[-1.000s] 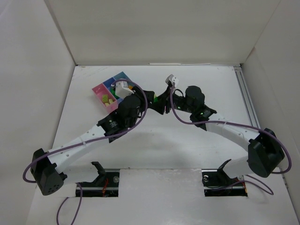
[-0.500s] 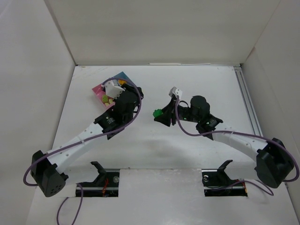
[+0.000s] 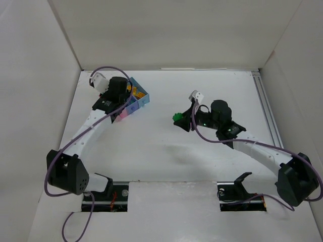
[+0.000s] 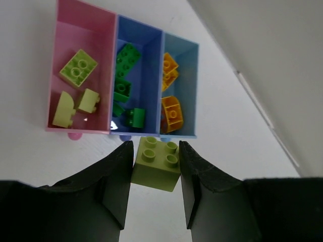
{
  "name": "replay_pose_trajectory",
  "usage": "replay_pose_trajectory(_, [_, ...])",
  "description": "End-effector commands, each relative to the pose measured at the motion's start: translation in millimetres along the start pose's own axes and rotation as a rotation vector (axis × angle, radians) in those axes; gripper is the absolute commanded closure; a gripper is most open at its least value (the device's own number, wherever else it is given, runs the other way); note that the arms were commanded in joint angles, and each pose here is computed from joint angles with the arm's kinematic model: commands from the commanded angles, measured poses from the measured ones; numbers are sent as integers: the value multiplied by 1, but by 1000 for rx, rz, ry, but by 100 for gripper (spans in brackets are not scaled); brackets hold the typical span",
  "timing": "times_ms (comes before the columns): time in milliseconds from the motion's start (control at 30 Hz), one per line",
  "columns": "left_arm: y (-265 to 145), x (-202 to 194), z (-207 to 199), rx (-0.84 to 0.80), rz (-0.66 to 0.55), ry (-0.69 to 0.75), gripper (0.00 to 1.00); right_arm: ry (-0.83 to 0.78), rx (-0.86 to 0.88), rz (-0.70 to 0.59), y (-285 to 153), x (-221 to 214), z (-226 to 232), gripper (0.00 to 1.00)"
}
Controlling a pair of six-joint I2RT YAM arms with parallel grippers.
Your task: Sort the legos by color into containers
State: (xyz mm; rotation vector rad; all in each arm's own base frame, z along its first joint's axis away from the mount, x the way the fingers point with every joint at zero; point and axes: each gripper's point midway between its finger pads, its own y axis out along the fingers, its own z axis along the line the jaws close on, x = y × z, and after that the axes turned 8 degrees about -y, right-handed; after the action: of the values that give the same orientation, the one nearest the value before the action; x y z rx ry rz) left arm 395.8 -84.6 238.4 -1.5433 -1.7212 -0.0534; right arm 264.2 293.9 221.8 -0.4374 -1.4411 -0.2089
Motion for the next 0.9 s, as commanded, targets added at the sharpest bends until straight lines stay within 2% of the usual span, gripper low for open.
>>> replay_pose_trajectory(0, [10,1,9,50,72,68,78,-37,-55,-15,-6,15,-21,100])
replay_pose_trajectory(233, [52,9,41,187,88,100,78,-8,-130,13,-17,11,-57,100])
replay_pose_trajectory(300, [61,14,44,200,90,109,84,-13,-126,11,-21,13,-62,100])
replay_pose_trajectory(367, [68,9,45,209,106,115,84,-5,-138,18,-22,10,-67,100])
replay_pose_trajectory(867, [71,16,31,189,87,123,84,-2,-145,51,-25,3,-86,100])
